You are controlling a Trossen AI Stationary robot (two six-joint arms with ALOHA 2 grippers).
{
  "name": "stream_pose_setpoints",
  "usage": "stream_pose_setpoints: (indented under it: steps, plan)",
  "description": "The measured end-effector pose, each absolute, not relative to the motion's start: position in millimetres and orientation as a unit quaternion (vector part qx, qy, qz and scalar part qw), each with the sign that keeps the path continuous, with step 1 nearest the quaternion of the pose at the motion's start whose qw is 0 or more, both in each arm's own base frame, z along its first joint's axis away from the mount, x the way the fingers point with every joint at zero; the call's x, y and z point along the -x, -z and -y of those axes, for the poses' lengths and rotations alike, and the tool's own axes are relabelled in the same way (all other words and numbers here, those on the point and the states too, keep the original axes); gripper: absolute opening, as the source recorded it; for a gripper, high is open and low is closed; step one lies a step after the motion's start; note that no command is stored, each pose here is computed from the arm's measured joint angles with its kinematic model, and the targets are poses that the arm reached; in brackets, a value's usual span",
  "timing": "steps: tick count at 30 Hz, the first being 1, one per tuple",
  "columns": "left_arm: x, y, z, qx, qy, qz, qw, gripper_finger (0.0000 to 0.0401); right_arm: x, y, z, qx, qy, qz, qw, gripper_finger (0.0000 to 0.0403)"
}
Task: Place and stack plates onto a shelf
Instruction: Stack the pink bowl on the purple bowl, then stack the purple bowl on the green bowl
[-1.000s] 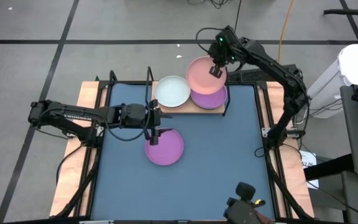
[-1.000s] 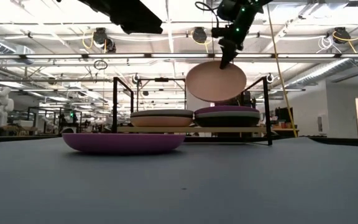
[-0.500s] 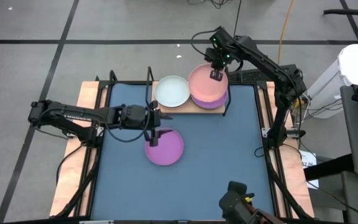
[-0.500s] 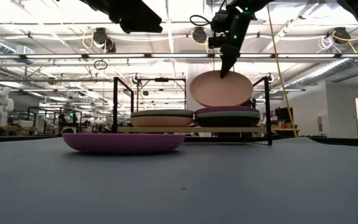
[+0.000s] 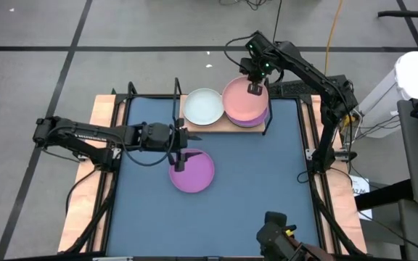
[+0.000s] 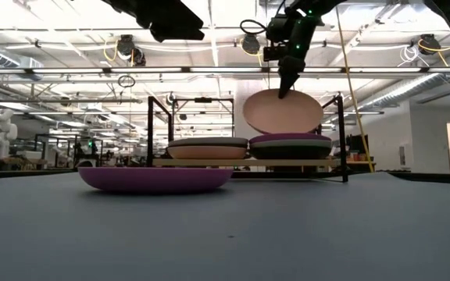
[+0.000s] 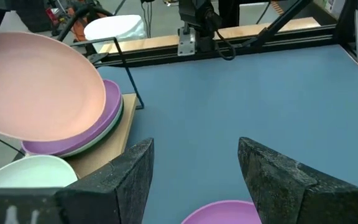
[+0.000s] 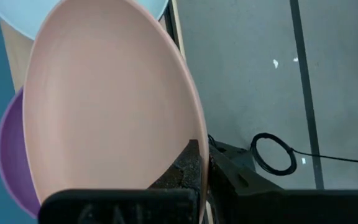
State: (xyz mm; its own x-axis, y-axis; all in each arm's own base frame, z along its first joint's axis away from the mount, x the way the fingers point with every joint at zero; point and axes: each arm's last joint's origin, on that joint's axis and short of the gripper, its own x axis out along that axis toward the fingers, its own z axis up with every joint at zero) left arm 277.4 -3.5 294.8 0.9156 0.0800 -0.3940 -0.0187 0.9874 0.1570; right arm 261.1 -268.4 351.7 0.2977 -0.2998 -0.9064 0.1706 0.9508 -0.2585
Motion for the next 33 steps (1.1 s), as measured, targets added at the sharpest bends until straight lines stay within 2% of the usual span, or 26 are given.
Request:
stream_pose_setpoints:
  steps: [14, 25, 33]
  plan:
    - [-277.3, -294.8, 3.5, -0.059, -0.028, -0.204, 0.977, 0.0239, -260.9, -350.9, 268.0, 0.057, 0.143, -0.577, 0.802, 0.0012]
    - [-277.2, -294.6, 6.3, -0.054, -0.023, -0.205, 0.977, 0.0239, -261.6, -330.3, 268.9, 0.062, 0.134, -0.602, 0.785, 0.0015]
    - [-277.1, -294.6, 11.4, -0.062, -0.011, -0.204, 0.977, 0.0239, -262.0, -324.5, 271.0, 0.074, 0.149, -0.612, 0.773, 0.0043]
